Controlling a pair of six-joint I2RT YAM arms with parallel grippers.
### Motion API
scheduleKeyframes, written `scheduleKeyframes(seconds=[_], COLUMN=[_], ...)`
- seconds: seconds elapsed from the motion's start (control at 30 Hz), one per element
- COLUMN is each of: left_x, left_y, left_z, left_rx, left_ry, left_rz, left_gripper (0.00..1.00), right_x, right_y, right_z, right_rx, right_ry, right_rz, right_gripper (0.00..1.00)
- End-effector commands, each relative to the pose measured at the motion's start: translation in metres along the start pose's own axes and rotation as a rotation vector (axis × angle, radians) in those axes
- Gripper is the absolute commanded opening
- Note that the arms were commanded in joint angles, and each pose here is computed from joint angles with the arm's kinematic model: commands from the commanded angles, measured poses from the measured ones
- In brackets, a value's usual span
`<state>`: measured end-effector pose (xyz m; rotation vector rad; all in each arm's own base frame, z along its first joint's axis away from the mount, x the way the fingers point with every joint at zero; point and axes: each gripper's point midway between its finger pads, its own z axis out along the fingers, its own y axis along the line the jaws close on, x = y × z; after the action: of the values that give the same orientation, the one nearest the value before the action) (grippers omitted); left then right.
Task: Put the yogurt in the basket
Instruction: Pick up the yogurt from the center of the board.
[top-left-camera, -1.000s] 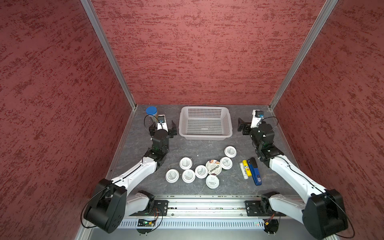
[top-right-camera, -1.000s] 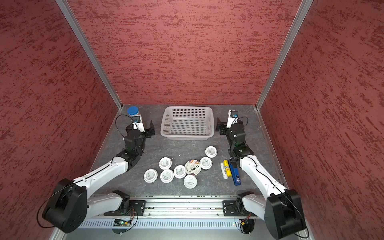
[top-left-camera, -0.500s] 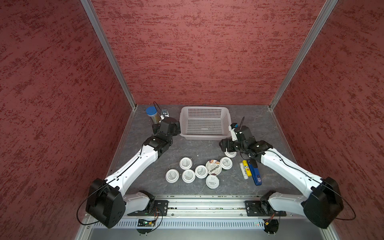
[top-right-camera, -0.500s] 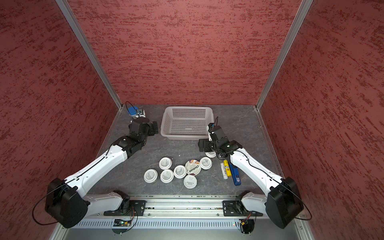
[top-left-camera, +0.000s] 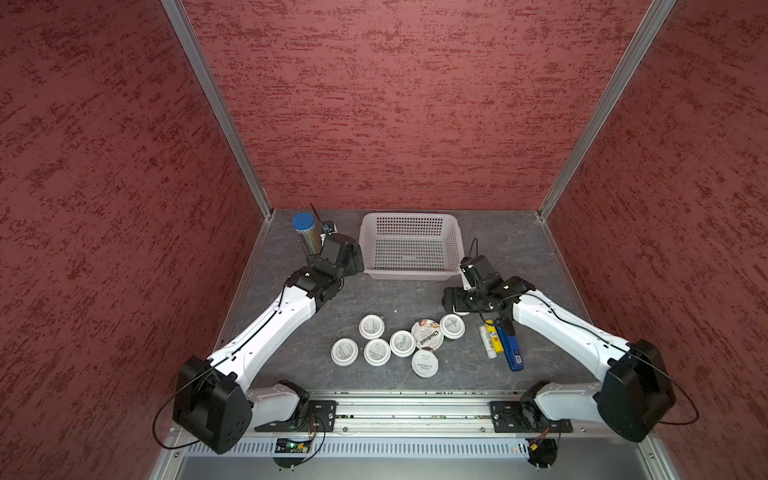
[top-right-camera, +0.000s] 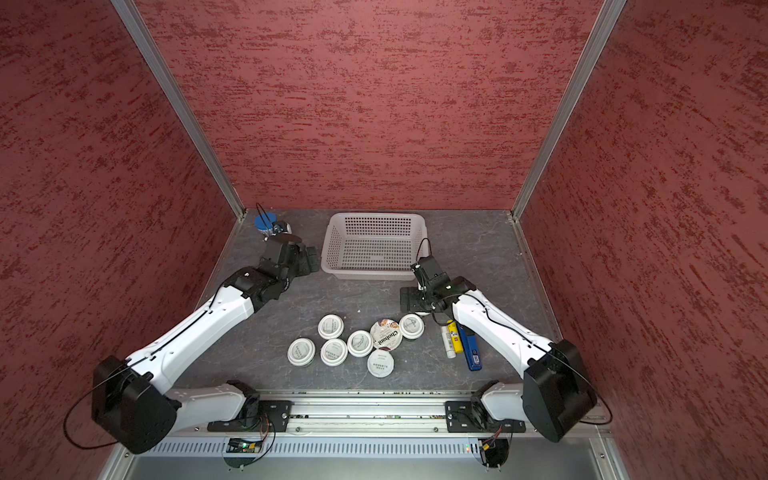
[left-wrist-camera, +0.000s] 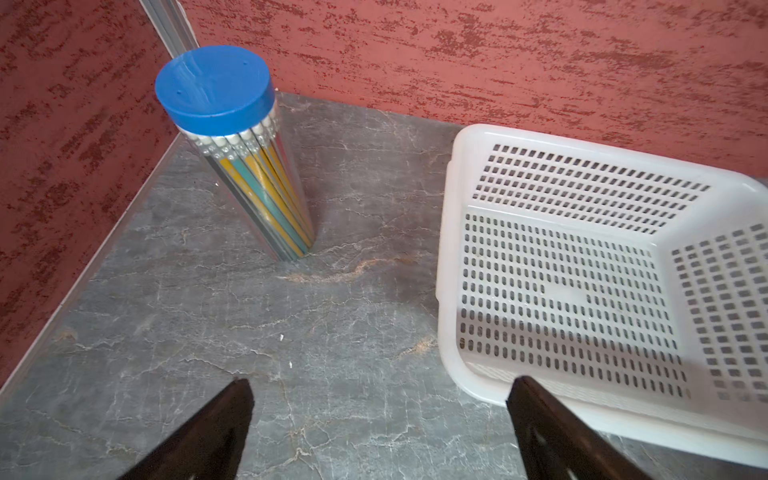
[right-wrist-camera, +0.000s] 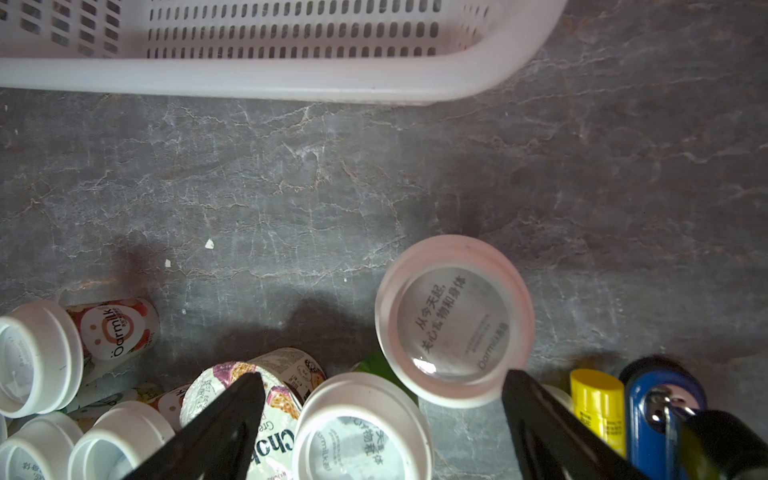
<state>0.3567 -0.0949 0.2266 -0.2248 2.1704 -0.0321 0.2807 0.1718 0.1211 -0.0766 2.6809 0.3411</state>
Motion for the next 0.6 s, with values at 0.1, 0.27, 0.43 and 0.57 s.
scheduleKeyframes(seconds=[0.1,0.27,0.43,0.57], left_x=[-0.003,0.000,0.002,0.007], left_y=[-0.009,-0.013,-0.014,-0.015], left_z=[-0.007,-0.005,-0.003,-0.001], left_rx=[0.076,0.093,0.090,0.089], left_ry=[-0.001,0.020,0.039,0.055], left_rz=[-0.023,-0.034,-0.036,-0.034], left_gripper=[1.00,1.00,1.00,1.00], right_x=[-0.009,-0.012,-0.014,-0.016], right_y=[-0.009,-0.014,-0.018,-0.018], right_z=[-0.002,0.008,0.015,0.018], right_rx=[0.076,0.096,0.099,0.090], right_ry=[-0.022,-0.016,-0.019,-0.021], right_rz=[0.008,0.009,0.015,0.012], right_gripper=[0.98,0.98,0.97,0.94])
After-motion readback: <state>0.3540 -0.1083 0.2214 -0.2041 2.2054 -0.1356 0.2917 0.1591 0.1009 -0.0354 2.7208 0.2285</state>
